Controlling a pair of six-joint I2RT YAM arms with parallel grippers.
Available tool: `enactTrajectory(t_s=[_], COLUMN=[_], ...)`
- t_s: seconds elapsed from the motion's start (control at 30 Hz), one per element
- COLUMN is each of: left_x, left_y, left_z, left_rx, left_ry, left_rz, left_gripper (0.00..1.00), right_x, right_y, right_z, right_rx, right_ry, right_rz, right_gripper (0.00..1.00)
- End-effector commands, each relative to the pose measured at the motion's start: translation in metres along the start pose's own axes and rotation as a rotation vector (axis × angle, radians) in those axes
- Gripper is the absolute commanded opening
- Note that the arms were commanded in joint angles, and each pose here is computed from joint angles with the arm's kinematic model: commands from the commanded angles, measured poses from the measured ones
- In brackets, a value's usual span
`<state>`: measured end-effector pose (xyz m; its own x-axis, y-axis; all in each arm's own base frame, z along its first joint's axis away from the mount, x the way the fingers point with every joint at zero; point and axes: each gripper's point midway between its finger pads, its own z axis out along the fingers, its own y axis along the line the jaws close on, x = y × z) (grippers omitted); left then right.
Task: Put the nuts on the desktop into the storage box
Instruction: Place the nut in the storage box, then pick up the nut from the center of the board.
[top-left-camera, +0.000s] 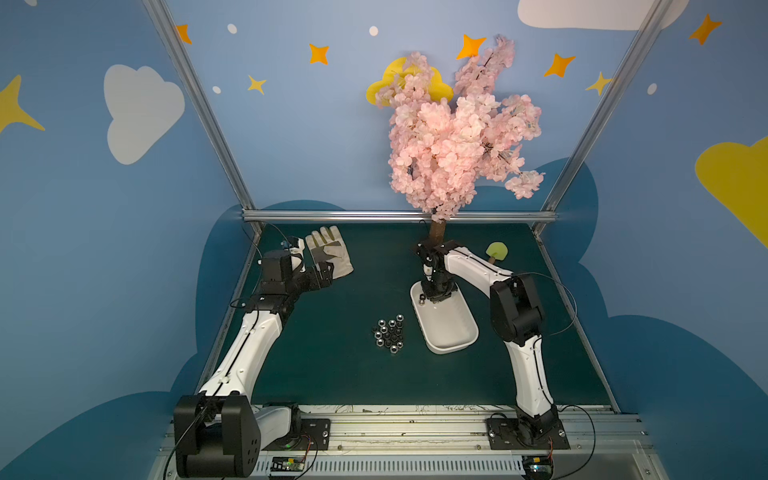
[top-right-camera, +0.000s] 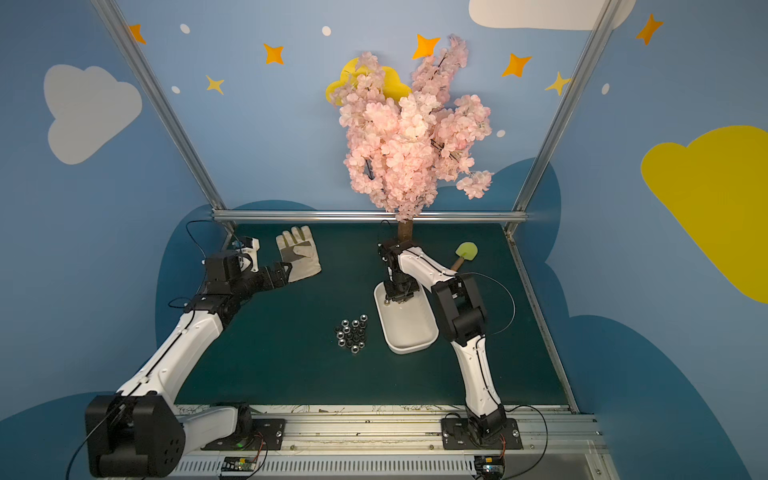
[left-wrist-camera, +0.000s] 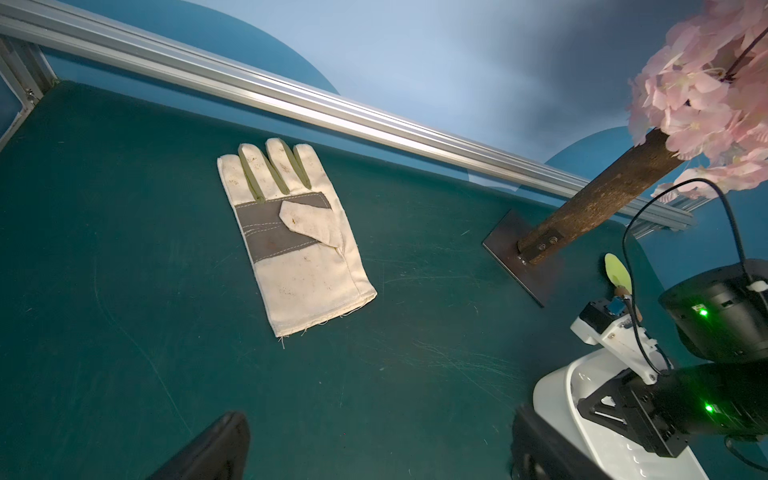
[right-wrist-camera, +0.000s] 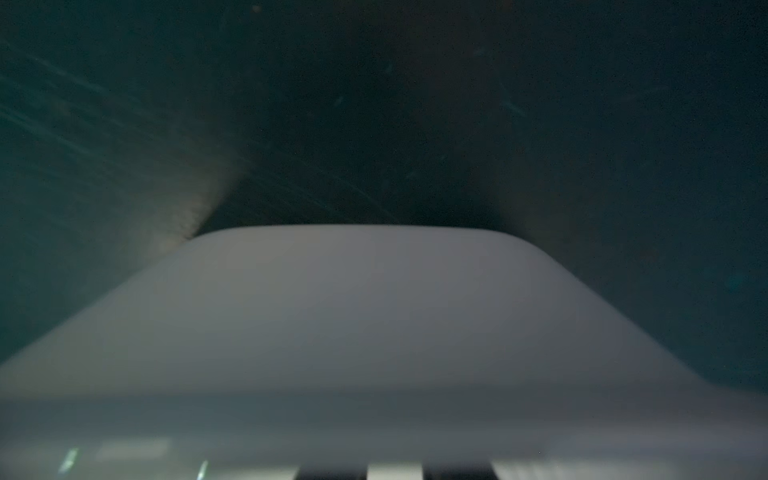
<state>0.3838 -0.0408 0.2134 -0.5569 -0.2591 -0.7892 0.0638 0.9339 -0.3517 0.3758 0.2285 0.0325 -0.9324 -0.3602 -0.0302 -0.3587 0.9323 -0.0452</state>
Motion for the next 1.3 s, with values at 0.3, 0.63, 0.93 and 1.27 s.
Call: enactTrajectory(t_s=[0.3, 0.63, 0.93, 1.27], left_x=[-0.013, -0.012, -0.01, -0.013], left_y=[-0.003, -0.002, -0.002, -0.005], left_z=[-0.008, -0.009, -0.006, -0.009], left_rx=[-0.006, -0.014, -0.006, 0.002], left_ry=[-0.027, -0.025, -0.02, -0.036], left_rz=[0.027, 0.029, 0.02, 0.017], left_gripper=[1.0, 1.0, 1.0, 1.0], right_x=[-0.017, -0.014, 0.004, 0.005], right_y=[0.021, 0.03, 0.116, 0.139], right_z=[-0.006, -0.092, -0.126, -0.051], right_rx=[-0.019, -0.036, -0.227, -0.118], right_ry=[-0.022, -0.197, -0.238, -0.068], right_rz=[-0.023, -0.033, -0.118, -0.152], right_gripper=[0.35, 0.39, 0.42, 0.44])
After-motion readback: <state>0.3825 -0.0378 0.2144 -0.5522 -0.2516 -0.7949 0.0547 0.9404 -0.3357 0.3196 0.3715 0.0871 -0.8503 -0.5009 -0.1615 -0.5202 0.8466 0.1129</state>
